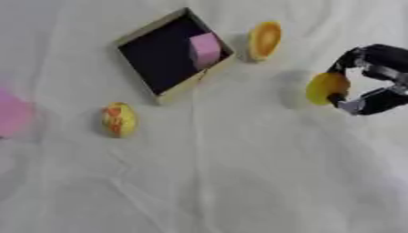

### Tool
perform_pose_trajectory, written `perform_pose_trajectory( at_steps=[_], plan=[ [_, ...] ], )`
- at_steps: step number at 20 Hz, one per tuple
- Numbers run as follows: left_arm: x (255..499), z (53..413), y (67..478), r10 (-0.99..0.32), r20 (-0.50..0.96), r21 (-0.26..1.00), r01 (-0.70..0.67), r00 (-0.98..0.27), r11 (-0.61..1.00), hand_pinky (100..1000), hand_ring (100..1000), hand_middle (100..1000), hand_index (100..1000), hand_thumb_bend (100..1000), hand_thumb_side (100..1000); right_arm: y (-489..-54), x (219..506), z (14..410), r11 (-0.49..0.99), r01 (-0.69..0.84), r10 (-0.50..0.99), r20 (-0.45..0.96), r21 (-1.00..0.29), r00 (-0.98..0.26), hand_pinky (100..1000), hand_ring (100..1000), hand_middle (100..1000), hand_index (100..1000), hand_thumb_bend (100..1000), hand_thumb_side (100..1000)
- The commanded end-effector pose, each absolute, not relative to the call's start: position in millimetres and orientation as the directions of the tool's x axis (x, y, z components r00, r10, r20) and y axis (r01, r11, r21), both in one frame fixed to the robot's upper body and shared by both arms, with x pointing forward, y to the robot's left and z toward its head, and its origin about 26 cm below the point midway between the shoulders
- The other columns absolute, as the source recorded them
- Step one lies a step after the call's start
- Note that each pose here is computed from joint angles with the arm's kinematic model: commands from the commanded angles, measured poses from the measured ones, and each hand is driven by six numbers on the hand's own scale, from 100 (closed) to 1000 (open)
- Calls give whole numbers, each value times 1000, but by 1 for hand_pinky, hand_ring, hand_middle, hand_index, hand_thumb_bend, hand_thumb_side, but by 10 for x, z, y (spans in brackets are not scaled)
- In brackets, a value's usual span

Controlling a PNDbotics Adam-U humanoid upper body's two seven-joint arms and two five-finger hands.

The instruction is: Pick up objects on the table and place them in the box.

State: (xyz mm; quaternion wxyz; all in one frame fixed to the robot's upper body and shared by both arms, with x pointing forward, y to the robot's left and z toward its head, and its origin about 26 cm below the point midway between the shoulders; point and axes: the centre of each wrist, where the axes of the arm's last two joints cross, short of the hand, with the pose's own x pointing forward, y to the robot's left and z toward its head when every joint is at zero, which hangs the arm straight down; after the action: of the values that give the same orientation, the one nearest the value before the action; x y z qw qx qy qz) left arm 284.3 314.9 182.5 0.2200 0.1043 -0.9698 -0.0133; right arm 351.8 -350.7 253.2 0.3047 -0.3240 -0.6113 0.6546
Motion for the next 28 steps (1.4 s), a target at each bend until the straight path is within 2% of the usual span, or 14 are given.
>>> perform_pose_trajectory(
  at_steps=[1,8,11,12,16,22,28],
  plan=[
    [2824,1888,3159,-210,404,83,-193,-890,978,708,664,656,816,100,564,-3388,3371,2970,-67,108,756,-121,-992,-643,853,764,467,619,100,338],
    [2836,1921,3144,-202,396,98,-177,-896,979,709,664,657,815,100,565,-2875,3381,3500,5,217,644,-163,-976,-748,854,761,461,616,100,294],
    [2855,1962,3118,-188,385,107,-159,-904,982,709,665,657,815,100,565,-2619,3534,3648,30,213,602,-153,-977,-783,858,762,455,604,100,309],
    [2865,1982,3105,-181,379,111,-150,-908,982,709,665,657,815,100,565,-2532,3606,3686,36,211,592,-149,-977,-792,860,765,454,603,100,279],
    [2893,2051,3063,-157,359,123,-119,-920,985,709,665,657,815,100,565,-2269,3923,3759,64,216,569,-143,-974,-810,862,771,457,609,100,272],
    [2937,2173,3001,-125,321,140,-84,-939,987,709,663,656,815,100,563,-2214,4324,3738,108,260,607,-143,-960,-781,868,784,471,631,100,262],
    [2957,2232,2969,-110,302,147,-68,-947,987,708,662,654,815,100,562,-2296,4564,3624,115,294,640,-155,-949,-752,877,805,495,658,100,264]
  ],
)
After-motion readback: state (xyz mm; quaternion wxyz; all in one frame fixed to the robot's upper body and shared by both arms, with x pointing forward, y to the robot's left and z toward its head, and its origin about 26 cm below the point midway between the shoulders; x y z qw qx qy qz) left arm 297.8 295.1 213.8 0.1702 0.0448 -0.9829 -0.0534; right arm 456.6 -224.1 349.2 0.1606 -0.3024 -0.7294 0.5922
